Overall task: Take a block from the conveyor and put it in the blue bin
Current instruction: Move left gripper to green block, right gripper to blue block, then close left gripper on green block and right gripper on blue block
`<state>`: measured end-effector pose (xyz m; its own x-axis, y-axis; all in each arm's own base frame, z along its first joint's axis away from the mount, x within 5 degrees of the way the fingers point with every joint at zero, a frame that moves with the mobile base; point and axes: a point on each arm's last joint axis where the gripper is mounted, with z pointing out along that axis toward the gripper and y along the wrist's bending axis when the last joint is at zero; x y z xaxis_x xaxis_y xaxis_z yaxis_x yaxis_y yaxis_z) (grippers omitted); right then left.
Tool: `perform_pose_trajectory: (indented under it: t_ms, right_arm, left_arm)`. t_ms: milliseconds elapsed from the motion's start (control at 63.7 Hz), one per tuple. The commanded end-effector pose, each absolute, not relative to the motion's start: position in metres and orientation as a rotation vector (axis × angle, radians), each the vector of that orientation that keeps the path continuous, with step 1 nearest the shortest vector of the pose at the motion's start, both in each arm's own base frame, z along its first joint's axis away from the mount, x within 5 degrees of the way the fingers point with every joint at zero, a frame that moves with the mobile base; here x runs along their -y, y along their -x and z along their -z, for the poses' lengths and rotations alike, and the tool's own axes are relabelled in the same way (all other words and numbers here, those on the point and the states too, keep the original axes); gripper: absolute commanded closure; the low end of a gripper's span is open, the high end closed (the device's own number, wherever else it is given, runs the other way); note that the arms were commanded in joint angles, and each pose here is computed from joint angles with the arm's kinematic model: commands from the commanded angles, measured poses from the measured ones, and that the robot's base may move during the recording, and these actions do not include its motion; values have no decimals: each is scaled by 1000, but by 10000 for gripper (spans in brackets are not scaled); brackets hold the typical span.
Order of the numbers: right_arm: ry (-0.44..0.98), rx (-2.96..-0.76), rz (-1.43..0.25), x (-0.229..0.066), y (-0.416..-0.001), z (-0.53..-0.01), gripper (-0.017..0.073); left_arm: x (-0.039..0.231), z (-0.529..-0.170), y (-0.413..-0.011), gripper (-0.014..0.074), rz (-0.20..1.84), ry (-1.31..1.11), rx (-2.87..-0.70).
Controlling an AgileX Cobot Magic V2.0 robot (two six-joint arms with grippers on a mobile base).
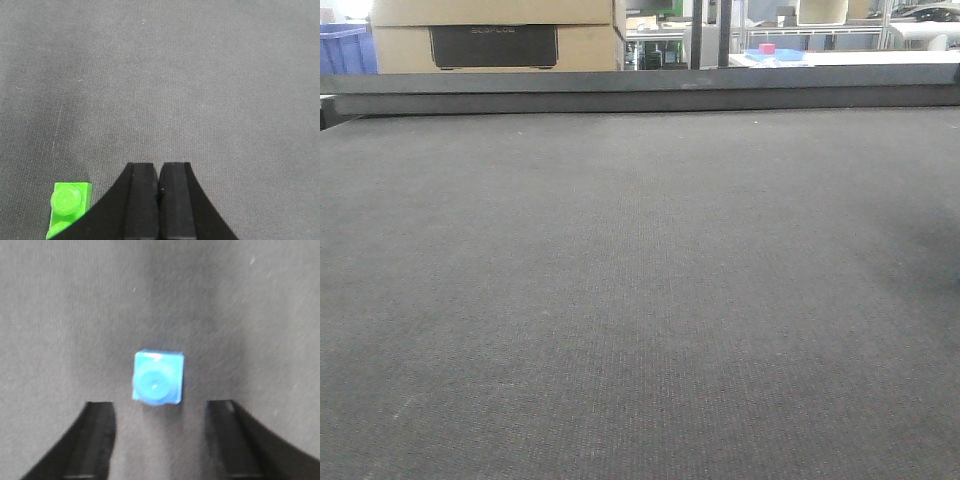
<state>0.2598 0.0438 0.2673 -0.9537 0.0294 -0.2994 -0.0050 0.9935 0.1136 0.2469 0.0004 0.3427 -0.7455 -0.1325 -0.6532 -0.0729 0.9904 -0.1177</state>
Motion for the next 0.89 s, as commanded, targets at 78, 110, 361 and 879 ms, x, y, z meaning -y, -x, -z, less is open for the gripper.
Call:
perform_pose_trajectory:
  t_ms: [78, 110, 361, 879]
  right_arm:
    - [25, -2822, -76, -48, -273, -273, 249]
    - [28, -2832, -62, -48, -277, -270, 249]
    - [-15, -2969, -18, -49, -291, -237, 249]
    - [-43, -3054, -44, -54, -302, -206, 116]
  left_arm:
    - [-1, -343, -247, 704, 119, 152, -2409]
    - [-1, -343, -246, 704, 119, 152, -2411]
    - [0, -339, -242, 704, 121, 153, -2476]
    - [0, -337, -239, 704, 122, 153, -2521]
